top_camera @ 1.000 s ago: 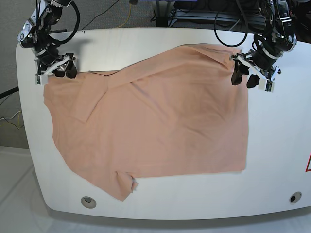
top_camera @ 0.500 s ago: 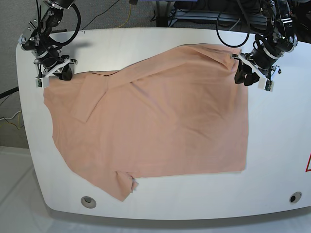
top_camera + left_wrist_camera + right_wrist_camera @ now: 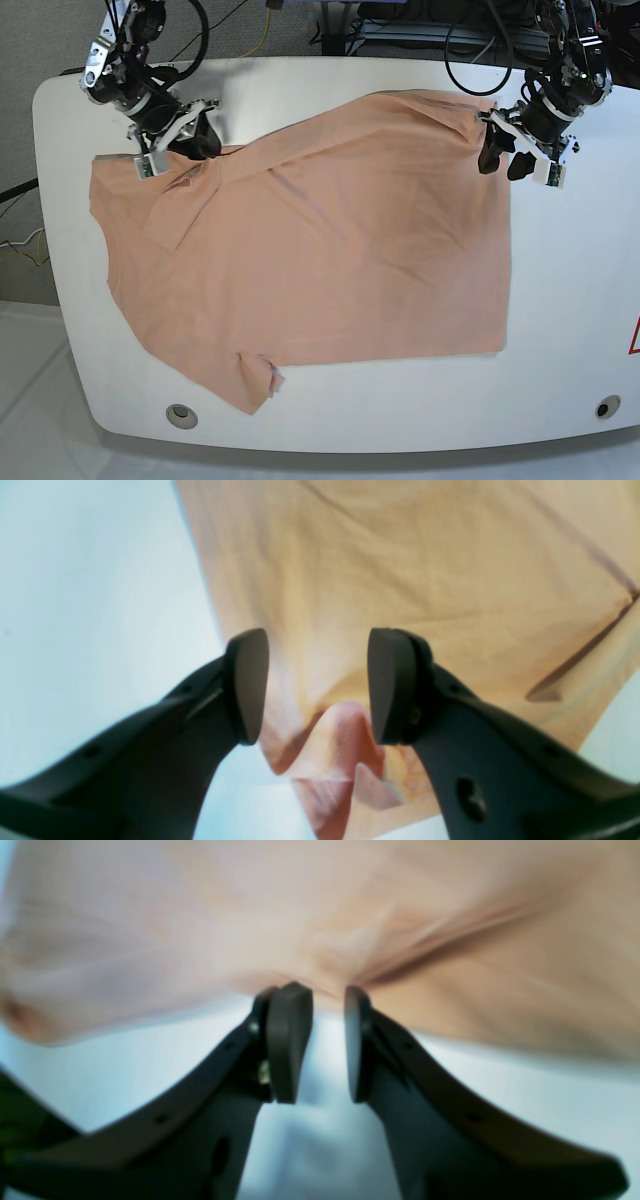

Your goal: Fold the T-shirt properly

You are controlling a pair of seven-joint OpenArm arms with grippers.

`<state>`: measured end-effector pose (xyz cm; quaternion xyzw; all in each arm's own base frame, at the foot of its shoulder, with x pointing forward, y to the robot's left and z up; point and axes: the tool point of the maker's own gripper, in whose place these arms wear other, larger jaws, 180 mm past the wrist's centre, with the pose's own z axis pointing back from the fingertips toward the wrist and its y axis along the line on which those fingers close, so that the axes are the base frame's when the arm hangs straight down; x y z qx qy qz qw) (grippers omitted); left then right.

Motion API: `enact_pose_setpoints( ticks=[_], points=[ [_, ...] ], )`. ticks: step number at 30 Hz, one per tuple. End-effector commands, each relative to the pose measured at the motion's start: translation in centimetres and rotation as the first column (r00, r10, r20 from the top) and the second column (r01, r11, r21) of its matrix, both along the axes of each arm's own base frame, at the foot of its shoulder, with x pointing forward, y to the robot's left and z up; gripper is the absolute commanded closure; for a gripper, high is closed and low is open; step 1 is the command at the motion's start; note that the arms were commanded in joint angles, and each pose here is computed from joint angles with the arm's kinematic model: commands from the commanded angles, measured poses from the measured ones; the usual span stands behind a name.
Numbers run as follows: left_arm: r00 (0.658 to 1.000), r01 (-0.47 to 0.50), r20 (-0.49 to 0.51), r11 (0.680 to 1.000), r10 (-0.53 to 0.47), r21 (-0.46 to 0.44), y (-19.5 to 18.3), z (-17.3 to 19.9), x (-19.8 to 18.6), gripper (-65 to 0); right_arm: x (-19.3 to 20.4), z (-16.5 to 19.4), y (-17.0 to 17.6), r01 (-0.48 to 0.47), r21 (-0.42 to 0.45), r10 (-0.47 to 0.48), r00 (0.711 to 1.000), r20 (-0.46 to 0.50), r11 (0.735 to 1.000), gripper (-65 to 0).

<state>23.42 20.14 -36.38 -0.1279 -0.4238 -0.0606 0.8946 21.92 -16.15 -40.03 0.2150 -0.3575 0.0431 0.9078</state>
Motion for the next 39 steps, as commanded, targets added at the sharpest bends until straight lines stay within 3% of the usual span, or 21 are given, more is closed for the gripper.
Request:
enact_pose_setpoints(
  ticks=[1, 10, 16, 22, 30, 39],
  points=[
    [0.999, 0.010, 0.037, 1.000, -0.010, 0.008, 0.1, 1.0, 0.3, -30.3, 0.4, 0.5, -0.4, -0.004, -0.016, 0.005, 1.000, 0.029, 1.000, -15.2],
    [1.000, 0.015, 0.002, 1.000, -0.015, 0.025, 0.2, 0.2, -0.8, -32.0, 0.7, -0.4, -1.5, 0.024, -0.033, -0.023, 1.000, 0.018, 0.999, -19.7],
    [1.000, 0.011, 0.008, 1.000, -0.012, 0.024, 0.1, 0.0, -0.6, -34.2, 2.2, 0.8, -4.7, 0.079, -0.102, -0.075, 0.996, 0.050, 0.992, -18.2],
    [1.000, 0.015, -0.006, 1.000, -0.015, 0.022, 0.0, -0.2, -0.8, -32.4, 2.2, 1.5, -7.8, 0.142, -0.132, -0.135, 0.989, 0.061, 0.981, -16.9],
    [1.000, 0.015, -0.011, 1.000, -0.015, 0.022, -0.1, -0.3, -0.8, -31.0, 1.6, 1.6, -8.8, 0.160, -0.135, -0.154, 0.987, 0.056, 0.978, -17.8],
    [1.000, 0.020, -0.009, 0.999, -0.019, 0.025, -0.1, -0.3, -0.9, -32.2, 0.6, 1.3, -8.4, 0.146, -0.112, -0.142, 0.989, 0.042, 0.983, -31.9]
  ],
)
